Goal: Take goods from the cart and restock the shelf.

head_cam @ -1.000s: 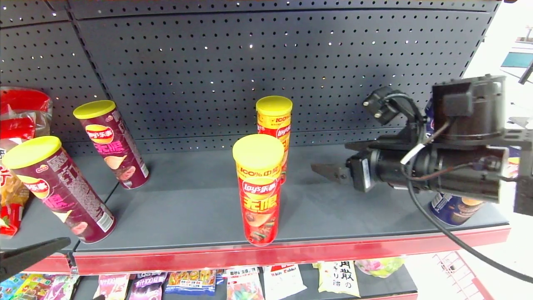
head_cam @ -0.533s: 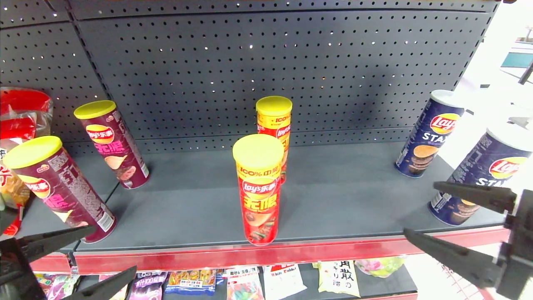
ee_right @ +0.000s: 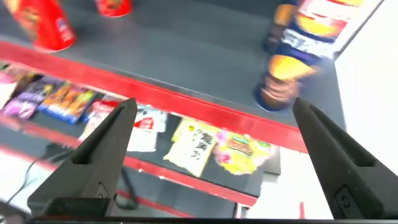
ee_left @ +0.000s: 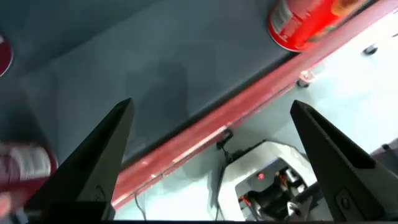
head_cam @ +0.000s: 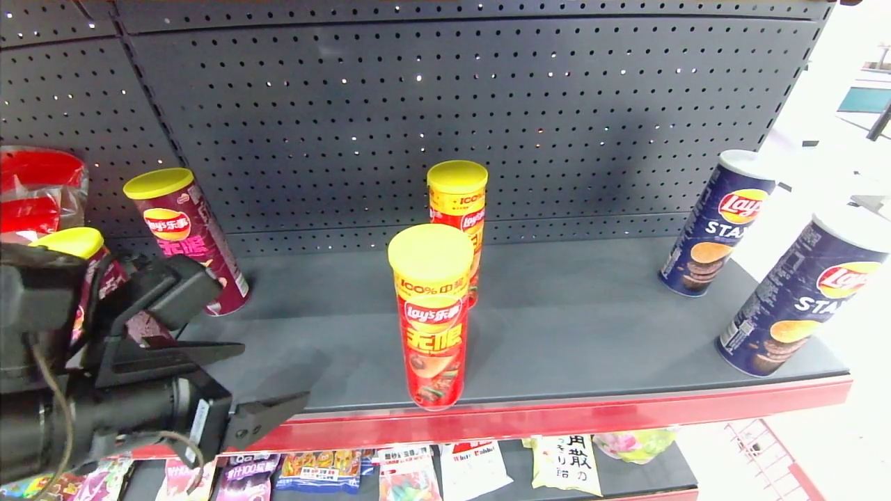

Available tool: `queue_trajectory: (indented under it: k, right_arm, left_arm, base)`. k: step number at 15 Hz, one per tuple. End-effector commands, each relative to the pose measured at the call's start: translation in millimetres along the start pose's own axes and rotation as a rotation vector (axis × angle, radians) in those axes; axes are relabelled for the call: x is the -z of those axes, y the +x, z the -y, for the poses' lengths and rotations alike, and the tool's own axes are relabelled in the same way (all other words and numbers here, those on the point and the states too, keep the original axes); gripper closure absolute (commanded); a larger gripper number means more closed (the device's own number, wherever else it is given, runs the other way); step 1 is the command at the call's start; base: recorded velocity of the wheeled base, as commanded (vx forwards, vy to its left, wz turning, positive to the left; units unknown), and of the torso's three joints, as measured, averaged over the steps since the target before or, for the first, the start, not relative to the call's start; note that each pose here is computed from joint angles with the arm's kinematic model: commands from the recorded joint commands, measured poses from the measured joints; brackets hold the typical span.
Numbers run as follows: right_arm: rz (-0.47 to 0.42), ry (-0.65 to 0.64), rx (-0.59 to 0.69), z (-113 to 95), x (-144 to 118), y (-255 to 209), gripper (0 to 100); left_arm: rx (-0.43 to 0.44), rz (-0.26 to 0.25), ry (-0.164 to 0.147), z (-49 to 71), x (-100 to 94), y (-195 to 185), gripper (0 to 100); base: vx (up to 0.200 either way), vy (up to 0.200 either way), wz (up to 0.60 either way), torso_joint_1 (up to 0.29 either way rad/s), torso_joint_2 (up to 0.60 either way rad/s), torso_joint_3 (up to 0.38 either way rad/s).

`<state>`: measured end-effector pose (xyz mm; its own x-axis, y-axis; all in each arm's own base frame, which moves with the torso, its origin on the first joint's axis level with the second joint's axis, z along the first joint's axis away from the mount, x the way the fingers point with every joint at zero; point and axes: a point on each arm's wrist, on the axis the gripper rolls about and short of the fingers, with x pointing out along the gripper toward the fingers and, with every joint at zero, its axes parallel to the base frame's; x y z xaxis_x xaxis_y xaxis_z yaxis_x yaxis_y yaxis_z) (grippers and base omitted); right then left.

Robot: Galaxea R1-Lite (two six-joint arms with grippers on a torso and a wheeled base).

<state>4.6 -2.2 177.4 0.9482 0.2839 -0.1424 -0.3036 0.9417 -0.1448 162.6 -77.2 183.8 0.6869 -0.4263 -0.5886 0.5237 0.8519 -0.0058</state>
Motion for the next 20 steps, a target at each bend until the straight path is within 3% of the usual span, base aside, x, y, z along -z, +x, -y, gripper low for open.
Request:
queue_trajectory:
  k: [1,5,11,20]
  right_arm:
    - [0.078,0.022,0.052,1.7,8.8,-18.4,0]
    - [0.069,0.023,0.070,1.4,10.2,-20.2,0]
    - [0.054,0.021,0.068,0.9,11.6,-18.2,0]
    - [0.054,0.022,0.068,1.0,11.2,-18.2,0]
  left_arm:
    - [-0.005,-0.113,0.018,3.5,-9.6,43.0,0]
    - [-0.003,-0.172,0.024,4.2,-15.0,72.6,0]
    - [0.034,-0.182,0.044,12.9,-24.7,91.0,0]
    - [0.038,-0.173,0.053,16.5,-39.1,112.6,0]
  base:
    - [0.000,0.000,0.00,0.000,0.00,0.000]
    - [0.000,0.000,0.00,0.000,0.00,0.000]
    - [0.000,0.000,0.00,0.000,0.00,0.000]
    - [0.000,0.000,0.00,0.000,0.00,0.000]
